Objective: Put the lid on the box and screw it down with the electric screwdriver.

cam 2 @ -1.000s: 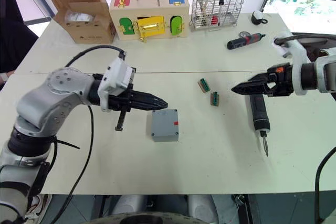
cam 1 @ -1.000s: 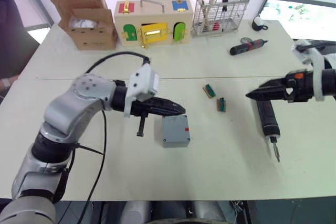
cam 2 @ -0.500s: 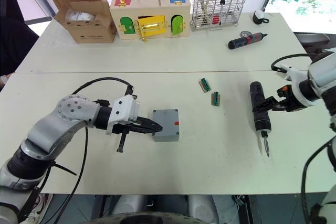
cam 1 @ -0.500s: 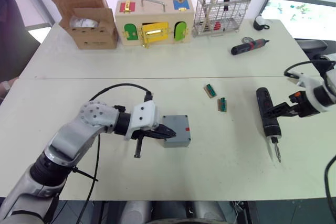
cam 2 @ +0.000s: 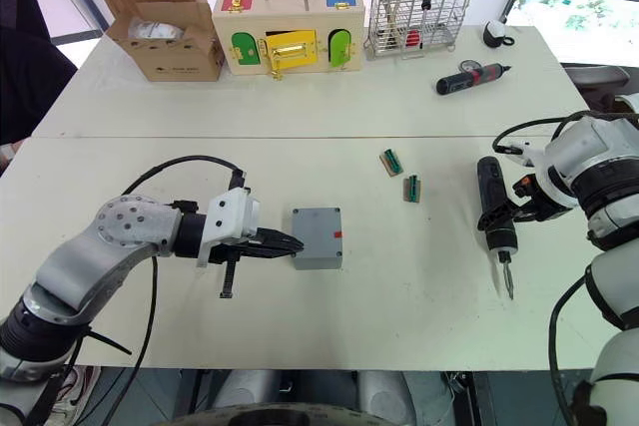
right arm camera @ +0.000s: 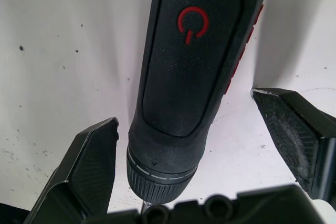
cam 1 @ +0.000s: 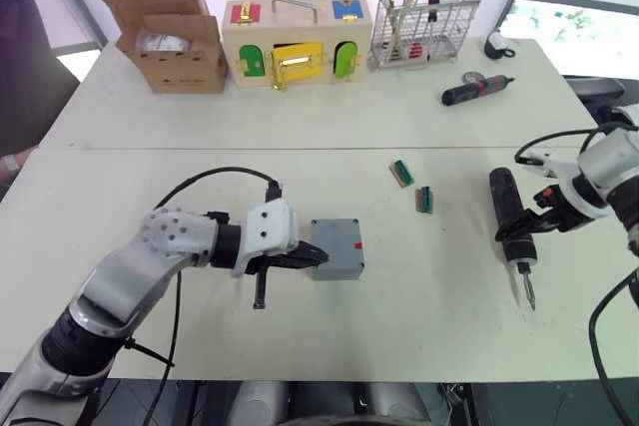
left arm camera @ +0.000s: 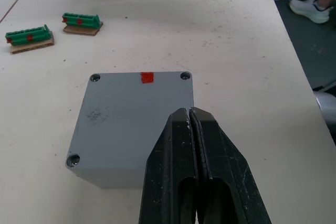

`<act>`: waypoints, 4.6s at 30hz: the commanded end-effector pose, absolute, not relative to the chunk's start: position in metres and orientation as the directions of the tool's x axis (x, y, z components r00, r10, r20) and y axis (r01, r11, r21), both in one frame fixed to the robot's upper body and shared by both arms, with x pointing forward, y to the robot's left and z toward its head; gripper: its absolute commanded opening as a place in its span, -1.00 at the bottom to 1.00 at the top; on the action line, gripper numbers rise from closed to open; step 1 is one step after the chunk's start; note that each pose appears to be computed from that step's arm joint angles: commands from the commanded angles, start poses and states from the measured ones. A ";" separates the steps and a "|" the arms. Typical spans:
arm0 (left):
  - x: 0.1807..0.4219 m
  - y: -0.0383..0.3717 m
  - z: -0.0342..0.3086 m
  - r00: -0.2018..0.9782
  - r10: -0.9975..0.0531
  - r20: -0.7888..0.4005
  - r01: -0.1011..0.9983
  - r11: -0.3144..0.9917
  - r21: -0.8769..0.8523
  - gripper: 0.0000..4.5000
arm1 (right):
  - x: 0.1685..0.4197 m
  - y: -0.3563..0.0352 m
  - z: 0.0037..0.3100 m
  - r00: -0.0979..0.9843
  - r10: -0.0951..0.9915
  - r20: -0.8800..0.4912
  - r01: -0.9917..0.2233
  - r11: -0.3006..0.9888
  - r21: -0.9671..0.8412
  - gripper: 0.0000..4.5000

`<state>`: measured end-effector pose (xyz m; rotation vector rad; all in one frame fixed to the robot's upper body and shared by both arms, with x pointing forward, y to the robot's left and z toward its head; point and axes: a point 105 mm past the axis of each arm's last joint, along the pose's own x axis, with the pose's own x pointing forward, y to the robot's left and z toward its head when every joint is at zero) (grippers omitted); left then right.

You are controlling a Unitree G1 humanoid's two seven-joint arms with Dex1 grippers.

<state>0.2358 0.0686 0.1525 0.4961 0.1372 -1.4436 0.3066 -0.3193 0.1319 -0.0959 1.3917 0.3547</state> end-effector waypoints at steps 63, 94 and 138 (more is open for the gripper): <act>0.277 0.075 0.153 0.110 -0.914 -0.391 0.983 0.043 0.178 -1.00 | 0.269 -0.101 0.267 0.621 0.739 0.259 -0.765 0.644 -0.004 -0.15; 0.275 0.076 0.127 0.123 -0.873 -0.472 0.982 0.037 0.187 -1.00 | 0.273 -0.077 0.226 0.648 0.716 0.260 -0.725 0.684 -0.076 -0.15; 0.275 0.072 0.105 0.115 -0.855 -0.506 0.984 0.026 0.178 -1.00 | 0.273 -0.076 0.132 0.682 0.728 -0.072 -0.731 0.677 -0.085 -0.15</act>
